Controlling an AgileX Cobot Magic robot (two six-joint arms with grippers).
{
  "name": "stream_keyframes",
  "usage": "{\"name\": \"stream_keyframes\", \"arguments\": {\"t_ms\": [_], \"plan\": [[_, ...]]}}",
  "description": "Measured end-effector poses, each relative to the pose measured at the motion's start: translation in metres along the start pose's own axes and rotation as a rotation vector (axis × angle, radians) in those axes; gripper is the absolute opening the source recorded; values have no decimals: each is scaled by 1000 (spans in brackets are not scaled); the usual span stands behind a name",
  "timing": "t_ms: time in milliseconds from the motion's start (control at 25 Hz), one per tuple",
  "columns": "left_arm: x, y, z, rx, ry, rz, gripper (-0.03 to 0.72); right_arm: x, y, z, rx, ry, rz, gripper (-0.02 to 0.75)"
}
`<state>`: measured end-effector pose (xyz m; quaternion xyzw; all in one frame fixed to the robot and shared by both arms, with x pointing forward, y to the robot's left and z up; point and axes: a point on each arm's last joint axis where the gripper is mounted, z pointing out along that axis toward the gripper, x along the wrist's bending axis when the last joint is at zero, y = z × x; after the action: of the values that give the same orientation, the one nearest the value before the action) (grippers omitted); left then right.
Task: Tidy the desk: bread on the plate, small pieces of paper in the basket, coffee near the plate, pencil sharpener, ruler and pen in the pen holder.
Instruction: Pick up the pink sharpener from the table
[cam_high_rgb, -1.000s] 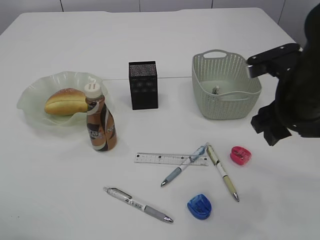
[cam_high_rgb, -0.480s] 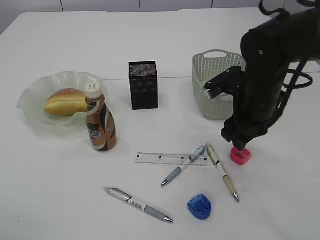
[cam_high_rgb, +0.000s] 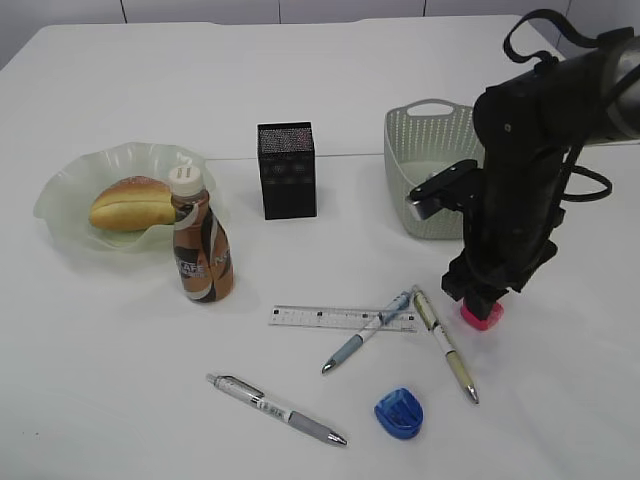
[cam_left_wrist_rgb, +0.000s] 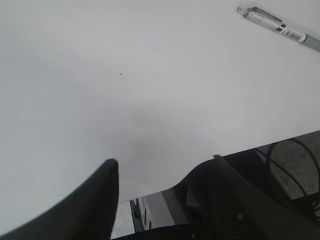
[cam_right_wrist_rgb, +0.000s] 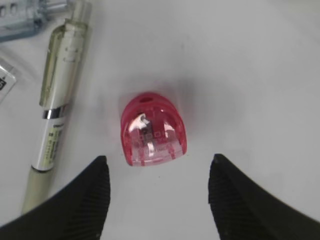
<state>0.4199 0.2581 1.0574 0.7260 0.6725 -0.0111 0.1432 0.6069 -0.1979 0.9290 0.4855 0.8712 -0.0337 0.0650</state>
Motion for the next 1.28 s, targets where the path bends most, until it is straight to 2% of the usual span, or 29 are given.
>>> {"name": "stream_keyframes", "arguments": {"t_ms": [360,1000,1200,1280], "plan": [[0,1,0,-16,0,6,421,0,4,3,-33,6,2,456],[0,1,0,-19,0,19,412,4,6,33,37,24,-3,453],[0,1,0,-19,0,19,406,4,8,33,28,23,0,349],[0,1,0,-19,0,19,406,4,8,33,27,23,2,332]]}}
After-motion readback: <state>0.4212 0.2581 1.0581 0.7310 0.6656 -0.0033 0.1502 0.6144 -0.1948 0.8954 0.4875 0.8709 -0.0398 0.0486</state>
